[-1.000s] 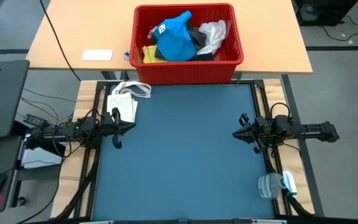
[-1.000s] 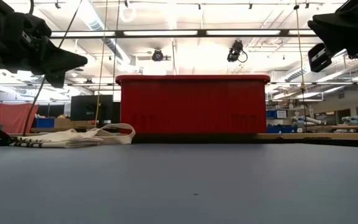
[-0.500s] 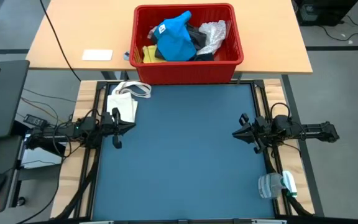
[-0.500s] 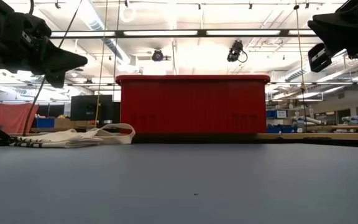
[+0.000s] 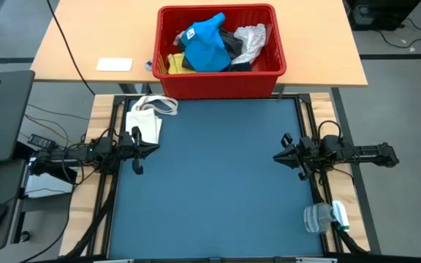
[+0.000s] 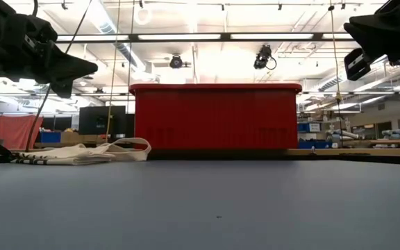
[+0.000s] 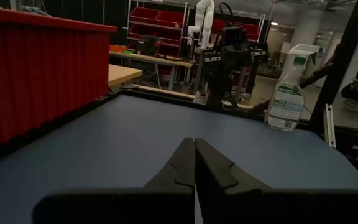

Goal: Fold laundry

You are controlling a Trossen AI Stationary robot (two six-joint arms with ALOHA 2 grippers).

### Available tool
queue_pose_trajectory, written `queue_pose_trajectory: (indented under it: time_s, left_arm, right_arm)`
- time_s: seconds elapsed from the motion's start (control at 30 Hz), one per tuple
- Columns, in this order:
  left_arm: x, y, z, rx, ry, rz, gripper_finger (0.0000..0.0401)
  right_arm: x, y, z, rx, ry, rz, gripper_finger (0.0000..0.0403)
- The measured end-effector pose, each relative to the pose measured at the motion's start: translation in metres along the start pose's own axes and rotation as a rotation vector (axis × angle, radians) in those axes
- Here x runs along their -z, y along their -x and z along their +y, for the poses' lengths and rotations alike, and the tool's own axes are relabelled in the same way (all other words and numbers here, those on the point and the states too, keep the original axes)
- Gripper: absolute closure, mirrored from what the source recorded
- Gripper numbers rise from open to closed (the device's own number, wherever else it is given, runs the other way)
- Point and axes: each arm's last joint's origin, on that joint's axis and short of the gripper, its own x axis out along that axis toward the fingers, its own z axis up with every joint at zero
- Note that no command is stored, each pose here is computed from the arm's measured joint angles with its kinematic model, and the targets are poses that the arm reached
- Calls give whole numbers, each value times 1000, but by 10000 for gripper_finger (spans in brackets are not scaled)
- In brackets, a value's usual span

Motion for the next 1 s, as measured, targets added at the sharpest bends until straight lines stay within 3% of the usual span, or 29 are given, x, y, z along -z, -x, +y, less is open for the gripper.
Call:
queue_pose_trajectory:
  time_s: [0.23, 0.4, 0.57, 0.73, 0.87, 1.0]
  left_arm:
    - [-3, 0, 0, 5, 1, -35, 396]
    - [-10, 1, -1, 28, 257, -103, 396]
    - [-14, 1, 0, -10, 383, -151, 396]
    - [-10, -2, 4, -150, 590, -168, 396]
    - [-10, -7, 5, -197, 668, -187, 396]
    - [-26, -16, 3, -261, 661, -181, 396]
  right_arm:
    - [0, 0, 0, 0, 0, 0, 353]
    - [0, 0, 0, 0, 0, 0, 353]
    - [0, 0, -2, 49, 1, -16, 353]
    - [-9, 2, -8, 296, 5, -162, 353]
    - [-23, 5, -8, 400, 8, -337, 353]
    - [-33, 8, -4, 347, -55, -461, 353]
